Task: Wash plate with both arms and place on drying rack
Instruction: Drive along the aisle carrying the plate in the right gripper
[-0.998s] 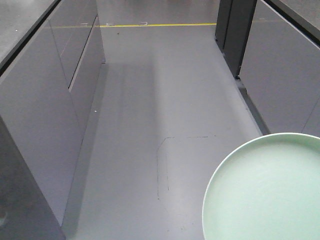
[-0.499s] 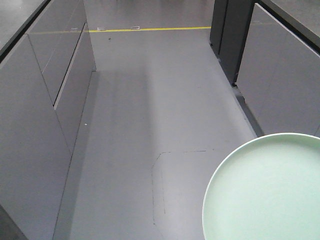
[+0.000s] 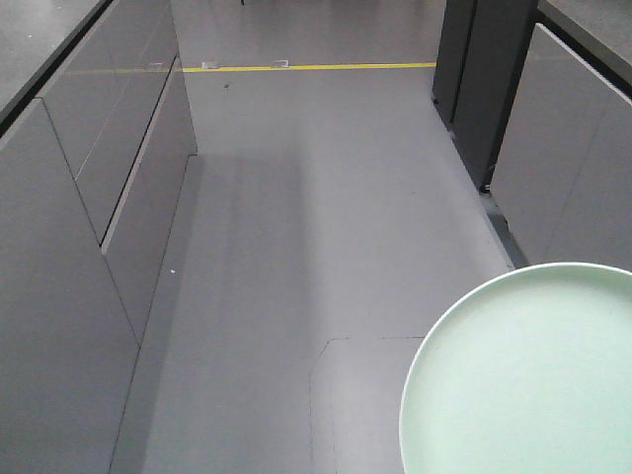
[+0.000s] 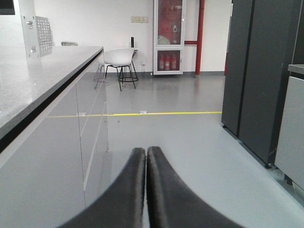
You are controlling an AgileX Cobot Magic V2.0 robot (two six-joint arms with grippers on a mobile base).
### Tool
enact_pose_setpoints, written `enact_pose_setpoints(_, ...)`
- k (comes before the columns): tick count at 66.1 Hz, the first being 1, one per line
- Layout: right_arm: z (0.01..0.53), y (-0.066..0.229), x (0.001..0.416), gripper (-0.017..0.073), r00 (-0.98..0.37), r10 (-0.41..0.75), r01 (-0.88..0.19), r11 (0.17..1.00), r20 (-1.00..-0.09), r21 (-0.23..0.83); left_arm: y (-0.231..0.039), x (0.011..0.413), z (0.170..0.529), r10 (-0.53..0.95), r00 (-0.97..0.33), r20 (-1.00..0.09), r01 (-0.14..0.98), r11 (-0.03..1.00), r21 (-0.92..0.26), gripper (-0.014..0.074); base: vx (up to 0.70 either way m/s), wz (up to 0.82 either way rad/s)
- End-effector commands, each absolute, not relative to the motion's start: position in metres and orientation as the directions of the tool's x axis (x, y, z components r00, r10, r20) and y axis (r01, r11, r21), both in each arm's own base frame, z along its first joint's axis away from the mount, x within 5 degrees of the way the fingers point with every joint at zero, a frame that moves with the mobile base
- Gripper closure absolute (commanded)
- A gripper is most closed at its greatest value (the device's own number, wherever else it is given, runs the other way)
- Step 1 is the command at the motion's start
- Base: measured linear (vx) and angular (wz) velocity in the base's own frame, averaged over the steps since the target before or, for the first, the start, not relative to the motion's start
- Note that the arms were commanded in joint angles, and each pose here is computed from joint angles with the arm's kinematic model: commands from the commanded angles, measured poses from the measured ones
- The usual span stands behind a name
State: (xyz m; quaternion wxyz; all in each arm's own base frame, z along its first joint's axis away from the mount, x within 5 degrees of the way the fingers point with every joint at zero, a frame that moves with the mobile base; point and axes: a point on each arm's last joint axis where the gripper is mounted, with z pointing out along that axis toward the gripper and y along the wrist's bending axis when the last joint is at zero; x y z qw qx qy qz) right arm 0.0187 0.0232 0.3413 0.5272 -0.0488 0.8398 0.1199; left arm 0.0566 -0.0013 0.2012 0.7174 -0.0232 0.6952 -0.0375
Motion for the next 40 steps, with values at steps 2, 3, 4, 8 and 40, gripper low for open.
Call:
enact_pose_setpoints(2,0.3536,0.0228,0.0223,0.0564,-0.365,0.074,-0.202,0.967,-0.928,0.157,-0.0001,0.0557,0.2035,-0.096,0.104,-0.990,0.015,0.995,-0.095,0.0599,0.36,0.06)
enact_pose_setpoints(3,0.3536,0.0228,0.0223,0.0564,-0.365,0.074,-0.202,0.967,-0.928,0.157,-0.0001,0.0557,0.2035,-0.096,0.104,-0.990,0.015,0.995,-0.095,0.0599,0.36,0.04)
enact_pose_setpoints(4,0.3536,0.0228,0.0223,0.0564,-0.365,0.074,-0.202,0.967,-0.928,0.157,-0.0001,0.0557,0.2035,-0.096,0.104,-0.990,0.015,0.995,-0.095,0.0599,0.36,0.04)
enact_pose_setpoints(8,0.3536,0.0228,0.0223,0.0564,-0.365,0.074,-0.202,0.967,-0.928,0.157,-0.0001,0.0557,0.2035,-0.096,0.104,-0.990,0.015,0.995,-0.095,0.0599,0.36,0.04)
enact_pose_setpoints(40,0.3536,0.0228,0.0223,0.0564,-0.365,0.074,-0.202,0.967,-0.928,0.157,-0.0001,0.0557,0.2035,-0.096,0.104,-0.990,0.015,0.995,-0.095,0.0599,0.34,-0.02)
